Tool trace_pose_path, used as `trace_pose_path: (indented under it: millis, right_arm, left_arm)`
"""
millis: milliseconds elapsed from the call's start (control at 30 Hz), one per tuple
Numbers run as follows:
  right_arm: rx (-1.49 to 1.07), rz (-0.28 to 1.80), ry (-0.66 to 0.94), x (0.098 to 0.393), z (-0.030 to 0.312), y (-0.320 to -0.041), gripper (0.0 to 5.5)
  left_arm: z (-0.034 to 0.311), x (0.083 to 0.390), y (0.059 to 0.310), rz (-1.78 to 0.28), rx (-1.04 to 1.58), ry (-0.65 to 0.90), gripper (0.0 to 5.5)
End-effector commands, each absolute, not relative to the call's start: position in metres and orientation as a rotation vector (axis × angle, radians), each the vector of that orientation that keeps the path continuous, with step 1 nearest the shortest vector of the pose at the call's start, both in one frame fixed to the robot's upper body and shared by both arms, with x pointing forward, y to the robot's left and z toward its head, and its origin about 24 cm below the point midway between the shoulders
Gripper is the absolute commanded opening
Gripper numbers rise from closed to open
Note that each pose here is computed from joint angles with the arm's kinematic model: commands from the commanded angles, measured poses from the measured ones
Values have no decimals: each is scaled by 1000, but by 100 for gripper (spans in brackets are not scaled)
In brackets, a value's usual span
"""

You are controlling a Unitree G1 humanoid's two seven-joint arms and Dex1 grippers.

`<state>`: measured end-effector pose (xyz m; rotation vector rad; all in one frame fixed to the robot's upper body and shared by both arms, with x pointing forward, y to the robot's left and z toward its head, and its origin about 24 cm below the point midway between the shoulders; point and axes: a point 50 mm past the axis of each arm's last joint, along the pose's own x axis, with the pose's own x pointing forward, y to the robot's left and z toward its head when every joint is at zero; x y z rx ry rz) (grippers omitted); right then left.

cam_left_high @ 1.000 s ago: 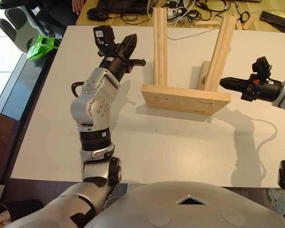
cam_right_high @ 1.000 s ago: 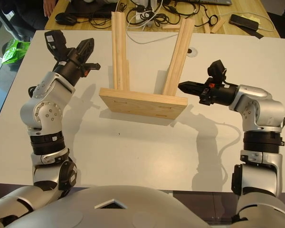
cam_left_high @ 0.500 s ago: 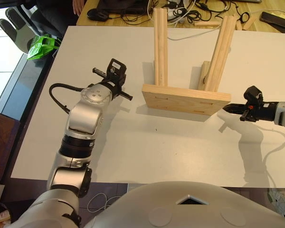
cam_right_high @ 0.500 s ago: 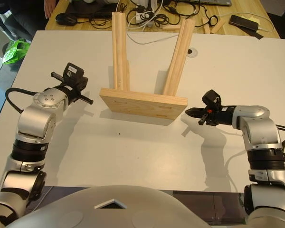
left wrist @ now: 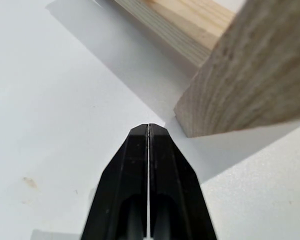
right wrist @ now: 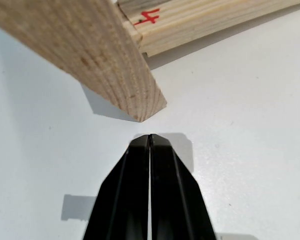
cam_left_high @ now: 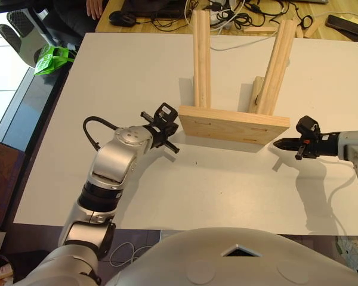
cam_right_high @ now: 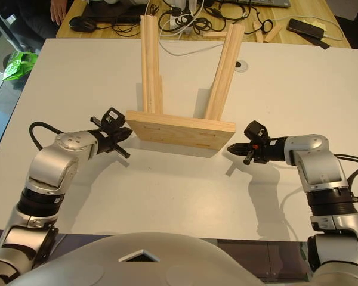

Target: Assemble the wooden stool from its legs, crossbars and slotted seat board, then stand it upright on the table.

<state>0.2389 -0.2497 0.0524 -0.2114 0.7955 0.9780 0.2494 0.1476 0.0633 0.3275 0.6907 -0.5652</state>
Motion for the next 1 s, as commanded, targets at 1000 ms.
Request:
trace_pose_path:
  millis: [1000]
  right_arm:
    - [-306, 650, 888, 205, 45, -250, 0]
  left_arm:
    - [27, 229, 132, -384, 44, 713, 3]
